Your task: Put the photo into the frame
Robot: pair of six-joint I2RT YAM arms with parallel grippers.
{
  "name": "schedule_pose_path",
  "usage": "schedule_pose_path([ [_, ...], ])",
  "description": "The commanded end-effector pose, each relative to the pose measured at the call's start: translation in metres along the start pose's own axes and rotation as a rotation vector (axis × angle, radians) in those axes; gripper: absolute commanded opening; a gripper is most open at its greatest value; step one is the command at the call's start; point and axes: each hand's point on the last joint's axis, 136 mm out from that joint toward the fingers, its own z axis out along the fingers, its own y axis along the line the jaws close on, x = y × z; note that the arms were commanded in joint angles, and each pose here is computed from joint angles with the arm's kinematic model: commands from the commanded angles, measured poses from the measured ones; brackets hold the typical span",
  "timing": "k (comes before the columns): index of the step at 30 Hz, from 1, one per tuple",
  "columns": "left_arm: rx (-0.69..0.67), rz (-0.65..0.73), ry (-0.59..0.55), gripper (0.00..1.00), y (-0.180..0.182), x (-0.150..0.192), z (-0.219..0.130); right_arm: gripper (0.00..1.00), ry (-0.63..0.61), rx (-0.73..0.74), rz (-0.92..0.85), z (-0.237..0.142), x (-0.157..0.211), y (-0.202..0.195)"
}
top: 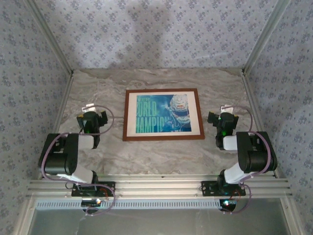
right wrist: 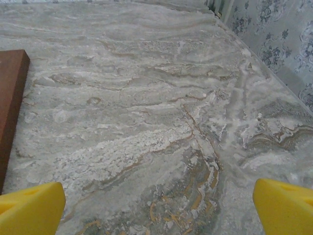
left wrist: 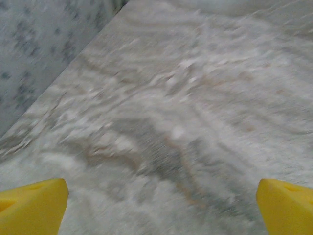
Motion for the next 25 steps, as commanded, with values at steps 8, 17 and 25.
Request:
schedule_pose_path([
  [8, 0.074, -0.004, -0.055, 0.98, -0.0072, -0.0161, 0.0041, 1.00, -0.051, -0.004, -0.004, 0.0005, -0.0137, 0.0018],
  [17, 0.075, -0.004, -0.049, 0.98, -0.0072, -0.0157, 0.0043, 1.00, -0.053, -0.005, -0.006, 0.0007, -0.0150, 0.0025],
  [25, 0.074, -0.003, -0.049, 0.99, -0.0073, -0.0155, 0.0042, 1.00, -0.050, -0.009, -0.010, 0.0005, -0.0137, 0.0036],
])
